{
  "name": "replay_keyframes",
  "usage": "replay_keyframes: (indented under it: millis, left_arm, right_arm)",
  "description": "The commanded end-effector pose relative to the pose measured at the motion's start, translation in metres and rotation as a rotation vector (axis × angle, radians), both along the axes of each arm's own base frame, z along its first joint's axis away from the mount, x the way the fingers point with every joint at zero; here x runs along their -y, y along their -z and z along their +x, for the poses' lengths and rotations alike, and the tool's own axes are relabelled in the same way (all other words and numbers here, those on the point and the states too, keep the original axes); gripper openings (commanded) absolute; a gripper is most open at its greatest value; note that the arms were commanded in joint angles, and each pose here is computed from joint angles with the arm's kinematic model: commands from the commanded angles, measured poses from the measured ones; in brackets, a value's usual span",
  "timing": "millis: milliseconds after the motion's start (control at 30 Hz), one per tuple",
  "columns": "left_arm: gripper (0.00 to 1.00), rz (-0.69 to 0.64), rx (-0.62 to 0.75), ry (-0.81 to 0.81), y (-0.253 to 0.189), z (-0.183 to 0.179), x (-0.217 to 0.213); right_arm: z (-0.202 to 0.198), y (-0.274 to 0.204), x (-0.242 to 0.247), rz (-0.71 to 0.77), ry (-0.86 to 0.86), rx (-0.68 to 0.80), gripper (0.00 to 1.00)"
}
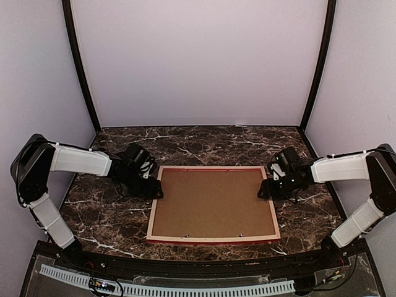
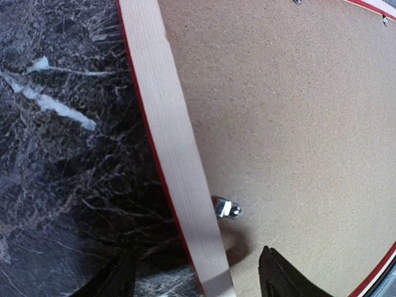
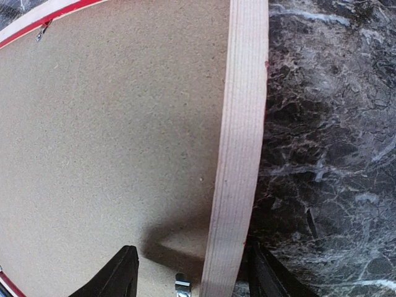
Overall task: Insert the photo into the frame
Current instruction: Rotate the photo frame at the center of the board.
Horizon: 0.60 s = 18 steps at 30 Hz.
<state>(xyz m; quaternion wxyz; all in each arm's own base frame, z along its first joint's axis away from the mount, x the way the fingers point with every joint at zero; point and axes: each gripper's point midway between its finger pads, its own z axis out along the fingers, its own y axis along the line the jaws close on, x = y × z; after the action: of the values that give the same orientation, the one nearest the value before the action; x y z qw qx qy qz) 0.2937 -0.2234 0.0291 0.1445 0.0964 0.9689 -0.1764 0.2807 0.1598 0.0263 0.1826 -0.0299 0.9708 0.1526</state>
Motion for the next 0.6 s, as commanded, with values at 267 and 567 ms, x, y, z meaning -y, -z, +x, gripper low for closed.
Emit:
replay_keyframes:
  millis: [267, 567]
  left_arm:
    - [0.42, 0.071, -0.036, -0.035, 0.011, -0.028, -0.001]
    - [0.38, 0.072, -0.057, -0.053, 0.018, -0.032, 0.001]
  right_arm:
    - [0.007, -0.003, 0.013, -0.024, 0.062, -0.02, 0.59]
    - [-0.005, -0.005, 0.009, -0.007, -0.01, -0.039, 0.56]
